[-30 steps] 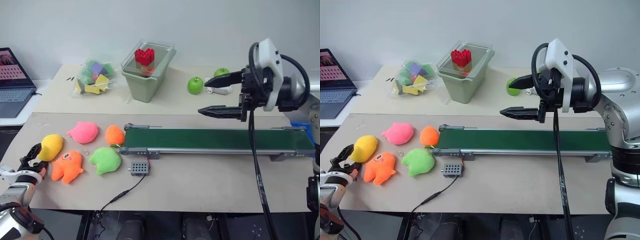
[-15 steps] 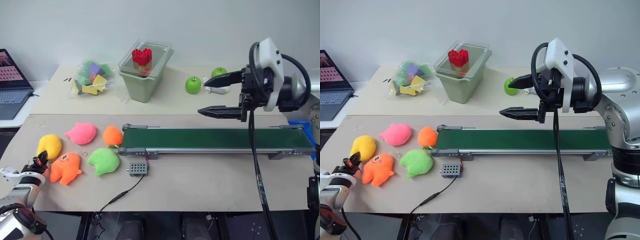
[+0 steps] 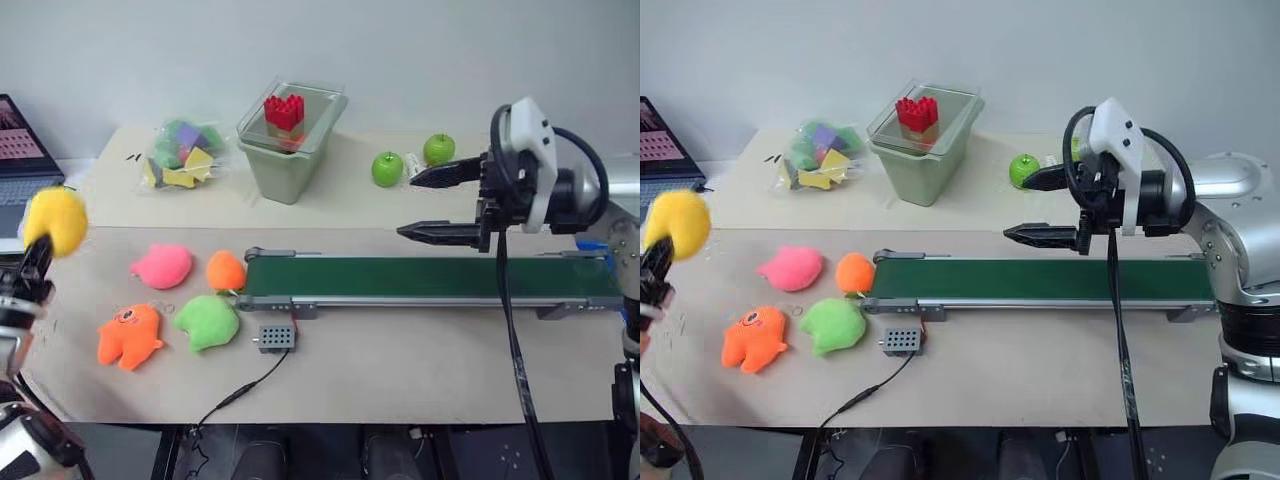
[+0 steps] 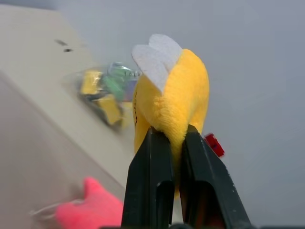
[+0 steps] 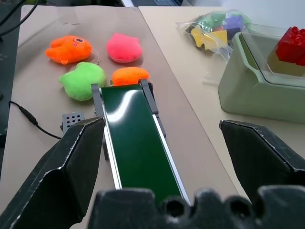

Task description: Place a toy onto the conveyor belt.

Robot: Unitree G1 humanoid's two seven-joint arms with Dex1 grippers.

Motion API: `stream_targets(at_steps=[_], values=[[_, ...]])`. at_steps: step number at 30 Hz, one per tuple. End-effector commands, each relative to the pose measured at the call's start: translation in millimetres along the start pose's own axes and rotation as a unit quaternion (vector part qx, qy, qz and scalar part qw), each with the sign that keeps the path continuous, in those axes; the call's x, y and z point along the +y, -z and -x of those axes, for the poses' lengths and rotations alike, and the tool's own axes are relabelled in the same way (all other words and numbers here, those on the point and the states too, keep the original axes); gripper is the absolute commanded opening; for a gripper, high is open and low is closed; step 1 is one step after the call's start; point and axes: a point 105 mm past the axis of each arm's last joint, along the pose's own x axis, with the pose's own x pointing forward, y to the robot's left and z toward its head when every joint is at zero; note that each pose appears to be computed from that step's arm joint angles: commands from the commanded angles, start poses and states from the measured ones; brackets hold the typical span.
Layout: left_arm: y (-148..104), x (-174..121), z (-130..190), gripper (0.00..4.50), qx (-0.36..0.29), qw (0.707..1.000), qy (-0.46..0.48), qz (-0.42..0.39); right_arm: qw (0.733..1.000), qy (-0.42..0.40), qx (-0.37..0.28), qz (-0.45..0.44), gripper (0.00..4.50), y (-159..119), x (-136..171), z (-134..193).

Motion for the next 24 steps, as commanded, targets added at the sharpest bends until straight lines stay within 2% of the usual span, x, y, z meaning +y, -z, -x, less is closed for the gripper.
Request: stream_targets(at_steps=[1,3,5,7,10,13,17,18,19,21,22,24], values=[[26.7,-50.5,-26.3,0.05,0.134,0.973,0.073,-0.173,1.000,0.013,-0.019,0.018,4.50,-6.8,-2.7,3.3],[36.9,-66.0,-35.6,0.05,0.169,0.952,0.097,-0.235,1.000,0.014,-0.019,0.018,4.50,-4.1,-3.4,2.6],[47.9,-86.7,-51.8,0.05,0.202,0.919,0.128,-0.315,0.999,0.021,-0.022,0.018,4.50,-0.5,-6.1,1.6],[64.4,-101.9,-66.6,0.05,0.240,0.862,0.149,-0.421,0.999,0.026,-0.026,0.017,4.50,2.0,-7.8,0.4],[72.8,-116.3,-79.4,0.05,0.238,0.817,0.166,-0.498,0.999,0.029,-0.030,0.017,4.50,3.8,-7.8,-1.5],[88.7,-138.3,-94.1,0.05,0.222,0.650,0.194,-0.701,0.998,0.044,-0.034,0.016,4.50,7.5,-8.8,1.3],[106.1,-157.1,-101.4,0.05,0.155,0.468,0.236,-0.837,0.998,0.057,-0.037,0.013,4.50,10.9,-8.0,2.7],[112.9,-160.3,-100.6,0.05,0.138,0.428,0.256,-0.856,0.997,0.060,-0.038,0.012,4.50,11.6,-7.6,2.7],[119.7,-165.8,-100.3,0.05,0.116,0.401,0.277,-0.866,0.997,0.062,-0.040,0.011,4.50,12.3,-7.3,2.8],[127.9,-176.1,-99.4,0.05,0.071,0.385,0.304,-0.869,0.997,0.067,-0.040,0.010,4.50,13.9,-7.2,2.9],[134.5,-178.7,-94.4,0.05,0.056,0.366,0.326,-0.869,0.997,0.071,-0.040,0.010,4.50,14.5,-7.7,3.2],[144.5,-177.6,-83.6,0.05,0.046,0.359,0.359,-0.860,0.996,0.076,-0.041,0.010,4.50,14.6,-8.2,3.8]])
